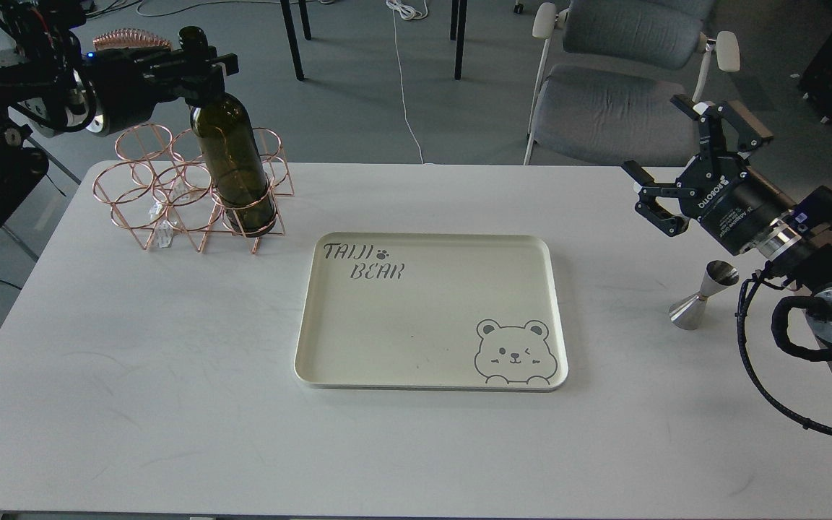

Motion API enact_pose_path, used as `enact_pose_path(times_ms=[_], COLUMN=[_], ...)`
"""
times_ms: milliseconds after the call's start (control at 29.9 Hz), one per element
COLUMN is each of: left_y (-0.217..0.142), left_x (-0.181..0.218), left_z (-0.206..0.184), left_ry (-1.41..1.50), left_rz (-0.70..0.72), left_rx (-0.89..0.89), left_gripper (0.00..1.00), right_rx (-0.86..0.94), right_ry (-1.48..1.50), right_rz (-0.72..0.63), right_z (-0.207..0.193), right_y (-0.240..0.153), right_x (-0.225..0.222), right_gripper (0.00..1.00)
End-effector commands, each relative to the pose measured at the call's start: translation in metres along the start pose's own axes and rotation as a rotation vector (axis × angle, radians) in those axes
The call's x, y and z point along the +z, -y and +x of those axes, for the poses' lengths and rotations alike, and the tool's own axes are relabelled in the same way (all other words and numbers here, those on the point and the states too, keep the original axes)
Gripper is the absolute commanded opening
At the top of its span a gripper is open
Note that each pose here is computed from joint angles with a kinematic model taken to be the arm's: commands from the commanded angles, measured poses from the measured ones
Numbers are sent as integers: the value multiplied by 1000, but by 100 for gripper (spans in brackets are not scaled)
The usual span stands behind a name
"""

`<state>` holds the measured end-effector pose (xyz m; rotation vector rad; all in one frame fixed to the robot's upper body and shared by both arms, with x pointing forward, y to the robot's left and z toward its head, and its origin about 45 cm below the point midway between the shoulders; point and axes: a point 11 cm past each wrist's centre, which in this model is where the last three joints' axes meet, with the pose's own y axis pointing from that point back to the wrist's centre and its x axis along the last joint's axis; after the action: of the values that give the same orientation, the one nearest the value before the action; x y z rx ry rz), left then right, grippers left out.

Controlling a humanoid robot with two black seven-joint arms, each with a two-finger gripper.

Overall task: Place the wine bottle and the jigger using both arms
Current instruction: 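Lower the bottle into a slot of the copper rack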

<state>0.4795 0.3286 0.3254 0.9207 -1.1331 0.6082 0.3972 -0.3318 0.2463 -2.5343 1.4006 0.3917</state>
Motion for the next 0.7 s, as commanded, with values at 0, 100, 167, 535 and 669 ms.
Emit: enact_pose_path(times_ms=[0, 100, 167, 535, 669], left_y=[0, 5, 6, 6, 6], left_x=[-4, 0, 1, 2, 2], left_z=[-3, -8, -9, -8, -8], left_ry=[-7, -7, -4, -4, -5], left_rz=[11, 2, 0, -2, -2], left_rx=[-1, -12, -16, -12, -10], left_gripper=[21, 24, 27, 61, 80], right_rx=[0, -1, 0, 0, 0], right_ry=[1, 3, 1, 1, 1], right_rz=[-1, -2, -2, -2, -2], right_z=[0, -1, 0, 0, 0], right_y=[0, -1, -1, -1, -1], right_x=[1, 1, 1, 1, 1], right_gripper=[99, 99, 99, 99, 99])
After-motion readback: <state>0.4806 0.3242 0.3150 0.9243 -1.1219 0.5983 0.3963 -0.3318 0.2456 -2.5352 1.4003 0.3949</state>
